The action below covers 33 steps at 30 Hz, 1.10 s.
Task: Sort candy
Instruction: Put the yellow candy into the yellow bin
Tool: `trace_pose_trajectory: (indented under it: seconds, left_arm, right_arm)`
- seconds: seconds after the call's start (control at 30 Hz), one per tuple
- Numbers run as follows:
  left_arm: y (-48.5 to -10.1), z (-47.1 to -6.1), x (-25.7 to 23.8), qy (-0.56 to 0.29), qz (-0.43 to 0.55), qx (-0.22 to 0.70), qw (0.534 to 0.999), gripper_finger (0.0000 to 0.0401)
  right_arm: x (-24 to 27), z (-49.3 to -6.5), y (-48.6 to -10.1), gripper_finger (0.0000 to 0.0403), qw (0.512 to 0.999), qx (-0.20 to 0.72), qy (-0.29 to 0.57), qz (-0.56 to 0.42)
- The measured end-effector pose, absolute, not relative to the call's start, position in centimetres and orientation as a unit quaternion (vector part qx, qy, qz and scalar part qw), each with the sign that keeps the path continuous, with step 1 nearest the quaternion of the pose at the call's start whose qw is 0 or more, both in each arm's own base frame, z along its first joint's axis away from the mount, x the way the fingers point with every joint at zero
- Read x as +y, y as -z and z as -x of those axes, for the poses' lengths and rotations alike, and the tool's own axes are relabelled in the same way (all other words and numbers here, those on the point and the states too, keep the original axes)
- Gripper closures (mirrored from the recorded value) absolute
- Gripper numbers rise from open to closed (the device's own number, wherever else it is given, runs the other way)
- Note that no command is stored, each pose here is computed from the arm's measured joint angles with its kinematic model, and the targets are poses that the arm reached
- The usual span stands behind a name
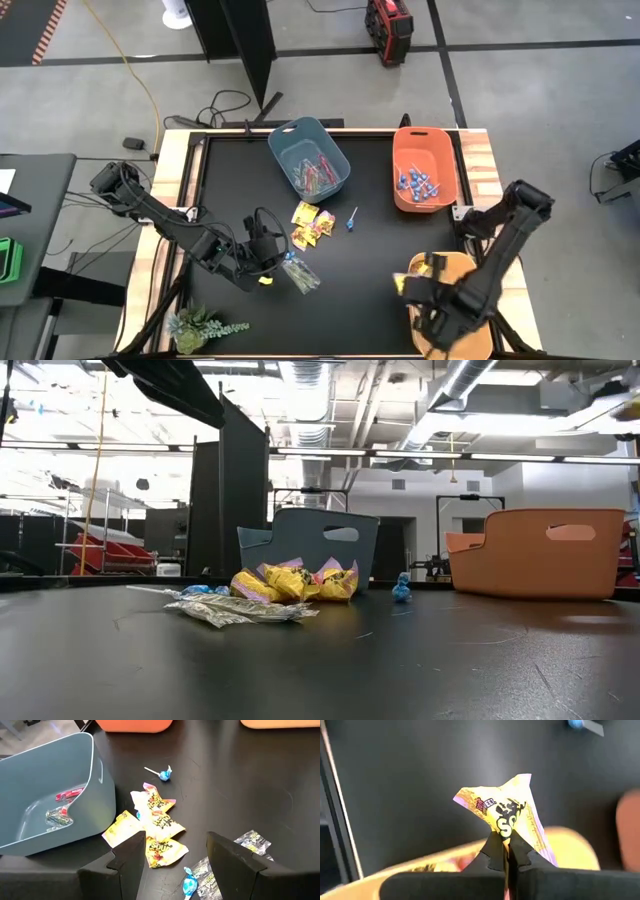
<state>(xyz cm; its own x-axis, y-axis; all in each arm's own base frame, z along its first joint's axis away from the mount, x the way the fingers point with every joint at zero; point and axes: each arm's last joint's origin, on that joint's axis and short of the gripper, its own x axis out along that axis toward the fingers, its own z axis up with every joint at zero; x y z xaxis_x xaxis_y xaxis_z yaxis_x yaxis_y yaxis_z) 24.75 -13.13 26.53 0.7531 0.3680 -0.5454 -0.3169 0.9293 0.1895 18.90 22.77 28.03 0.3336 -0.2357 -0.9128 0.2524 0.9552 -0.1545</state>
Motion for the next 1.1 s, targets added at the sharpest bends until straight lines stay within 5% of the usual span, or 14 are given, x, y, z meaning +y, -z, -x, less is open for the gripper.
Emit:
trace_pose_trajectory:
  seconds: [0.53,0.97,1.1]
  left_arm:
    - [-26.6,-24.8,-13.2,-0.185,-0.033,0.296,0.937,0.02]
    - [-26.6,-24.8,-13.2,-0.186,-0.031,0.295,0.937,0.02]
    - [-26.6,-24.8,-13.1,-0.186,-0.031,0.295,0.937,0.02]
  right_arm:
    - [24.3,-13.0,-27.6,0.0379,0.762,0.542,0.325,-0.143]
    - [24.9,-14.3,-25.8,0.0164,0.761,0.553,0.327,-0.087]
    - [24.3,-15.8,-25.9,0.0129,0.793,0.521,0.311,-0.054]
